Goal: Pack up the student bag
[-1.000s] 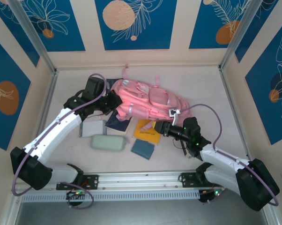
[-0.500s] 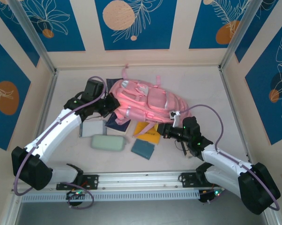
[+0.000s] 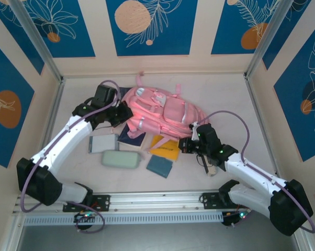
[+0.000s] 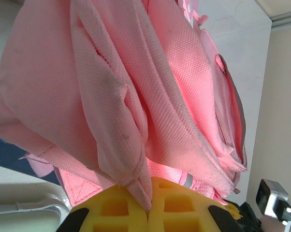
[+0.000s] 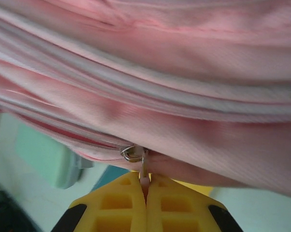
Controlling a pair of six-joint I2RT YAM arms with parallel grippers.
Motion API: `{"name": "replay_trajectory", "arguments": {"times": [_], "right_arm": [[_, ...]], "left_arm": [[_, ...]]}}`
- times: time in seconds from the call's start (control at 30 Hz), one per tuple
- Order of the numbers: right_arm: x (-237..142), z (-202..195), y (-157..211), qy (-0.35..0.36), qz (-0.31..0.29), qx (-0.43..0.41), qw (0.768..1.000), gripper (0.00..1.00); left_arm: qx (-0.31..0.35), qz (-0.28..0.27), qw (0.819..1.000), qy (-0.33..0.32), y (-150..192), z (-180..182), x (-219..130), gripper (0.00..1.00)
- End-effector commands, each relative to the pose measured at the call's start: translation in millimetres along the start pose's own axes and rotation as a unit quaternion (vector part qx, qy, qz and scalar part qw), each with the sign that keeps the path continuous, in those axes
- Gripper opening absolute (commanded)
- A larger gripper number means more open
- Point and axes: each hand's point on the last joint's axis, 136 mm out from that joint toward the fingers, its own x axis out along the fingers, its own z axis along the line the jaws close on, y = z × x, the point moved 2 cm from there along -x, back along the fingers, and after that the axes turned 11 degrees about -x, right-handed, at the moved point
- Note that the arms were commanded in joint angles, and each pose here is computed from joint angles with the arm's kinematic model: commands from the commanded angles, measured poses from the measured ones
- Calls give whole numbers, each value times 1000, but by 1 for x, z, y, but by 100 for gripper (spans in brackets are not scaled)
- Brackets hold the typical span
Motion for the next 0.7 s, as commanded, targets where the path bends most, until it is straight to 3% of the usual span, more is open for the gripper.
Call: {"name": "replay_trajectory", "arguments": {"times": [0.0, 0.2, 0.33, 0.43, 0.5, 0.63, 0.67], "right_arm": [[-11, -50, 18, 156, 37, 26, 987, 0], [-26, -77, 12, 237, 17, 56, 970, 0], [-34, -89, 9, 252, -2, 102, 962, 0], [-22, -67, -3, 176, -12, 66, 982, 0], [-11, -32, -15, 81, -13, 15, 997, 0], [-5, 41, -33, -36, -18, -92, 995, 0], [-3, 57, -38, -56, -20, -101, 993, 0]], "left_arm": [[45, -67, 996, 33, -35, -35, -26, 0], [40, -76, 996, 27, -47, -37, -23, 0], [32, -82, 996, 19, -54, -30, -20, 0], [44, -90, 995, 17, -62, -32, -19, 0], [66, -94, 993, 19, -69, -41, -16, 0], [123, -84, 989, 15, -91, -72, -5, 0], [132, -74, 988, 13, -96, -80, 0, 5]]}}
